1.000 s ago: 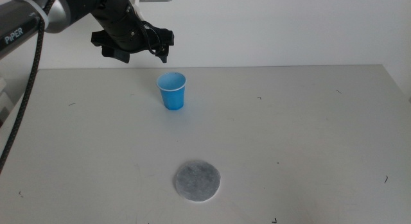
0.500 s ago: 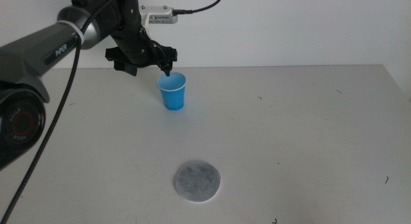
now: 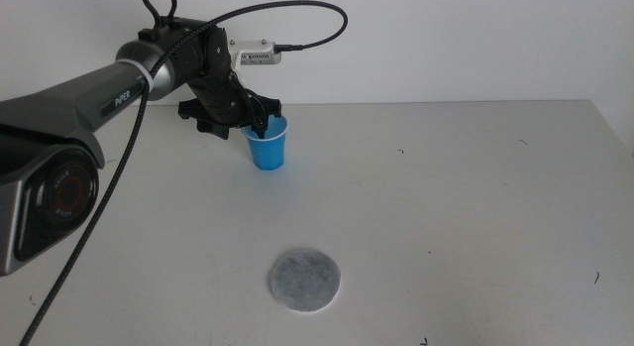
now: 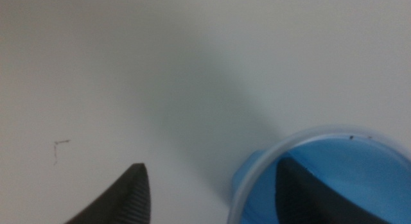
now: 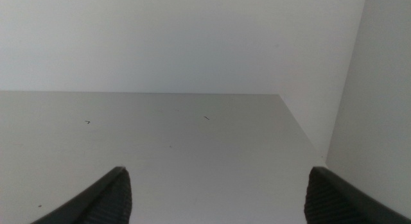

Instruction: Place an empty cup on a cup mat.

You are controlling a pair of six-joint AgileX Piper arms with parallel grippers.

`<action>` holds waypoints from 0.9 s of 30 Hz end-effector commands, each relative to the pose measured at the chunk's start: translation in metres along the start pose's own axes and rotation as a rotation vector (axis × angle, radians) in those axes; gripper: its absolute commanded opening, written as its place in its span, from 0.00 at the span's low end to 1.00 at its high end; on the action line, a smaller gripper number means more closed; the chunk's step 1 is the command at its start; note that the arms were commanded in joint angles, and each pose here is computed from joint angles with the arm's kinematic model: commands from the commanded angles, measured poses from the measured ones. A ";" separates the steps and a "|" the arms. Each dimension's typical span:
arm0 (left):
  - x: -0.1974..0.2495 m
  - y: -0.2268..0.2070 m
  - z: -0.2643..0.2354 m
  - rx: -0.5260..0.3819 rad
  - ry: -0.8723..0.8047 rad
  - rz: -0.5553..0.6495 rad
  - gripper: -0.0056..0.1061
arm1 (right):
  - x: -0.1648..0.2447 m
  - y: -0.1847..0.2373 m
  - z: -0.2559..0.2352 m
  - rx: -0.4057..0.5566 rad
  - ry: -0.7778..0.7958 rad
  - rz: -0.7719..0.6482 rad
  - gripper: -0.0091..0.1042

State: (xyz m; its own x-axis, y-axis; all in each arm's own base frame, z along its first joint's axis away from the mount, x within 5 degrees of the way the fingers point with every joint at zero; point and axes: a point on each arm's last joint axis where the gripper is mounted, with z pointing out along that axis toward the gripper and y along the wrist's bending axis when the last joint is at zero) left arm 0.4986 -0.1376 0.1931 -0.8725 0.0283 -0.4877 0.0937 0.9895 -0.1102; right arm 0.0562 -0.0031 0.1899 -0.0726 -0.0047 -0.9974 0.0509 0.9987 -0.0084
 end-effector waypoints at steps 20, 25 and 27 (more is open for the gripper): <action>-0.011 -0.046 -0.130 0.019 -0.204 0.047 0.12 | -0.012 0.000 -0.003 -0.002 -0.109 -0.017 0.91; 0.011 -0.064 -0.166 0.021 -0.228 0.083 0.12 | -0.012 0.000 -0.003 -0.002 -0.109 -0.017 0.91; 0.021 -0.070 -0.182 0.044 -0.244 0.083 0.12 | -0.012 0.000 -0.003 -0.002 -0.109 -0.017 0.91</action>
State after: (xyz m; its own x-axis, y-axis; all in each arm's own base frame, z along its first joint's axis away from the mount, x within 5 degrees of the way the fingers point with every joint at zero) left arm 0.4065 -0.1827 0.3016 -0.8042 0.1102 -0.5840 0.1751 0.9830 -0.0557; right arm 0.0562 -0.0031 0.1899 -0.0726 -0.0047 -0.9974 0.0509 0.9987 -0.0084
